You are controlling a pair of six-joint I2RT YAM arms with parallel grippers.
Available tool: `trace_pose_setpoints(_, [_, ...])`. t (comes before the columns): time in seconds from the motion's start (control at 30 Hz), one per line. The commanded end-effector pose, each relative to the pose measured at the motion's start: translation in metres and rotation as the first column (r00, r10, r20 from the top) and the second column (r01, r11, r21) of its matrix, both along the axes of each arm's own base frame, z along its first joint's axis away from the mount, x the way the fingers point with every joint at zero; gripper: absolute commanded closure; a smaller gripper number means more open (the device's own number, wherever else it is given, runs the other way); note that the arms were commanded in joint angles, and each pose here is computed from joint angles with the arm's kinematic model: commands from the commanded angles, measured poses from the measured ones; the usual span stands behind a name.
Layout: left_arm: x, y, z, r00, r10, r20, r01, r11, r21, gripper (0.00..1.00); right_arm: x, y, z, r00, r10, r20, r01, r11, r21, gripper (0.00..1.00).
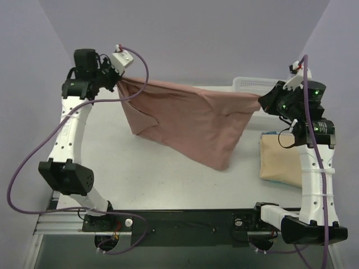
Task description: Fold and stack the t-shirts
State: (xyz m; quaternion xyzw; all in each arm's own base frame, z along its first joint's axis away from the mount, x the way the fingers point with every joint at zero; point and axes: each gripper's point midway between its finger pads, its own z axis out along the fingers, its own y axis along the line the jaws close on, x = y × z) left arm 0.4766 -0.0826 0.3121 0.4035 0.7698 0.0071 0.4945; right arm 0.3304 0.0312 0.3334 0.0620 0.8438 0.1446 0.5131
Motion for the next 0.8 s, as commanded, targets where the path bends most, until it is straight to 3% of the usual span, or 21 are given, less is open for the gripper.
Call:
trace_pose_setpoints(0.0, [-0.03, 0.034, 0.118, 0.963, 0.059, 0.264, -0.036, 0.995, -0.09, 1.0, -0.003, 0.007, 0.087, 0.977, 0.047, 0.208, -0.049, 0.999, 0.005, 1.0])
trace_pose_setpoints(0.1, [-0.053, 0.055, 0.159, 0.933, 0.077, 0.352, -0.036, 0.992, -0.122, 1.0, -0.02, 0.013, 0.145, 0.937, 0.069, 0.344, -0.072, 0.997, -0.003, 1.0])
trace_pose_setpoints(0.23, [-0.087, 0.062, 0.163, 0.931, 0.033, 0.363, 0.002, 0.995, -0.095, 1.0, -0.054, 0.019, 0.183, 0.888, 0.095, 0.449, -0.097, 0.995, -0.017, 1.0])
trace_pose_setpoints(0.43, [-0.143, 0.047, 0.122, 0.962, -0.107, 0.25, 0.132, 0.988, -0.084, 1.0, -0.117, 0.032, 0.203, 0.824, 0.139, 0.549, -0.143, 0.989, -0.036, 1.0])
trace_pose_setpoints(0.5, [-0.172, 0.031, 0.103, 0.969, -0.198, 0.15, 0.216, 0.97, -0.115, 1.0, -0.139, 0.035, 0.214, 0.791, 0.157, 0.592, -0.151, 0.987, -0.06, 1.0])
trace_pose_setpoints(0.6, [-0.197, 0.009, 0.091, 0.94, -0.327, 0.099, 0.34, 0.922, -0.183, 1.0, -0.165, 0.042, 0.226, 0.741, 0.201, 0.641, -0.18, 0.979, -0.099, 1.0])
trace_pose_setpoints(0.7, [-0.193, 0.007, 0.044, 0.929, -0.37, 0.018, 0.365, 0.905, -0.219, 1.0, -0.158, 0.044, 0.2, 0.768, 0.204, 0.607, -0.201, 0.977, -0.074, 1.0])
trace_pose_setpoints(0.73, [-0.191, 0.009, 0.031, 0.926, -0.377, 0.005, 0.37, 0.906, -0.205, 0.94, -0.151, 0.046, 0.195, 0.767, 0.206, 0.608, -0.213, 0.975, -0.062, 1.0])
trace_pose_setpoints(0.77, [-0.199, 0.008, -0.002, 0.899, -0.435, -0.055, 0.419, 0.89, -0.18, 0.65, -0.141, 0.05, 0.172, 0.799, 0.211, 0.564, -0.245, 0.969, -0.016, 1.0])
